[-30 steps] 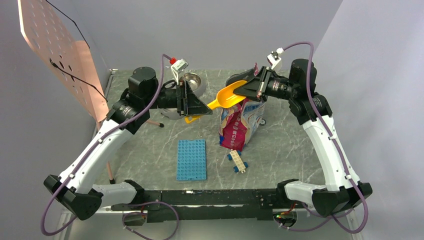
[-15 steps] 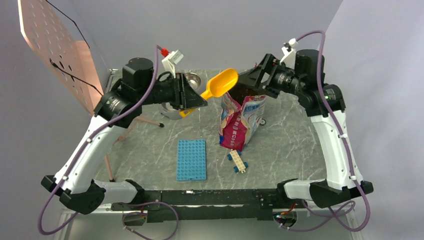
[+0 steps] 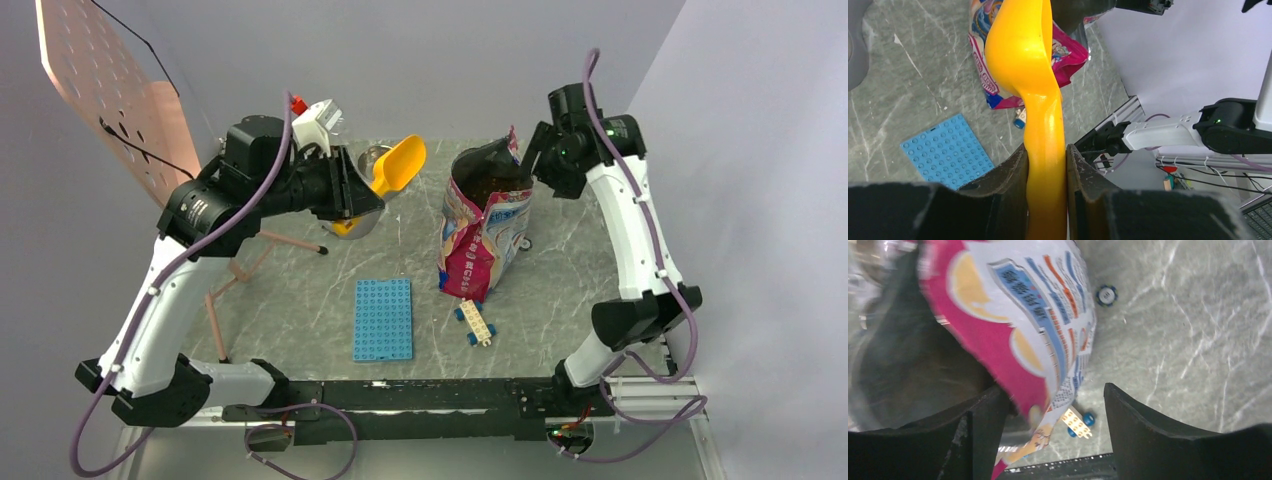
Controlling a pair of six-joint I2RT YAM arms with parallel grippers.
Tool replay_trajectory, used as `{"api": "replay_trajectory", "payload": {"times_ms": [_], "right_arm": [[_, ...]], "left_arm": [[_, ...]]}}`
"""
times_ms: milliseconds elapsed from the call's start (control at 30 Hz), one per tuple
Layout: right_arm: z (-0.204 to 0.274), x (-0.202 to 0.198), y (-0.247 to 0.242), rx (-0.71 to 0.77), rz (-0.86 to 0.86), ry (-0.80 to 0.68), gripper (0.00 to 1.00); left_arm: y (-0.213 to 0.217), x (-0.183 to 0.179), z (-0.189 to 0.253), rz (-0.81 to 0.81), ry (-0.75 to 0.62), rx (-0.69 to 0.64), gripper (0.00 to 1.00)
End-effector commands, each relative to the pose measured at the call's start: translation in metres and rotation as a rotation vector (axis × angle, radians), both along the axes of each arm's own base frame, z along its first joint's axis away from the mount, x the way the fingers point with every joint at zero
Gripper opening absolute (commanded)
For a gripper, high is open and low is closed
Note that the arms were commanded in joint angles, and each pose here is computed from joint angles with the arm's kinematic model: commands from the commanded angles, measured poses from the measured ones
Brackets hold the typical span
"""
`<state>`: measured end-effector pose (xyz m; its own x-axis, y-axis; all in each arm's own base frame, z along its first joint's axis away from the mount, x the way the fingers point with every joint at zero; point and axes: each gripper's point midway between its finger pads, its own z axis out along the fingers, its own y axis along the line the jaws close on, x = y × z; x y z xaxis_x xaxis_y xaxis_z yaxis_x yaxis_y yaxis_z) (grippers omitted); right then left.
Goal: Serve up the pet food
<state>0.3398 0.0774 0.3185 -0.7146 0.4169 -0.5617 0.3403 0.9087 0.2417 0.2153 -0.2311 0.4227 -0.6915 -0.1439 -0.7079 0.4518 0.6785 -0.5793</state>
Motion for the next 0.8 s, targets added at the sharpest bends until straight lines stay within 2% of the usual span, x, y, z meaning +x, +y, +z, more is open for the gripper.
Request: {"api": "replay_trajectory", "payload": {"times_ms": [0,67,200,233,267,367,600,767], "right_arm": [[-0.025,-0.003,-0.006,-0.051,-0.021,0.061,0.68],[-0.034,-0.002,-0.004,-0.084,-0.017,0.087,0.54],[-0.042,0.002,-0.010,-0.242,-0.009,0.080,0.22],[-0.042,0.004,-0.014,-0.269,-0.013,0.071,0.08],[-0.040,0.006,-0.022,-0.309,-0.030,0.059,0.00],[-0.014,0.018,-0.044,-0.391,-0.079,-0.023,0.00],[0.060,0.042,-0.113,-0.461,-0.146,-0.213,0.00],[0.075,0.061,-0.124,-0.533,-0.042,-0.301,0.00]], "left_arm": [[-0.002,-0.004,-0.003,-0.029,-0.006,0.001,0.00],[-0.004,-0.006,-0.004,-0.042,-0.001,-0.013,0.00],[-0.005,-0.006,-0.009,-0.041,0.025,-0.005,0.00],[-0.005,-0.005,-0.009,-0.040,0.026,-0.001,0.00],[-0.004,-0.004,-0.010,-0.038,0.025,0.004,0.00],[-0.003,-0.003,-0.010,-0.030,0.026,0.010,0.00],[-0.008,-0.005,-0.021,-0.056,0.067,0.023,0.00],[-0.016,-0.004,-0.023,-0.092,0.084,0.009,0.00]]}}
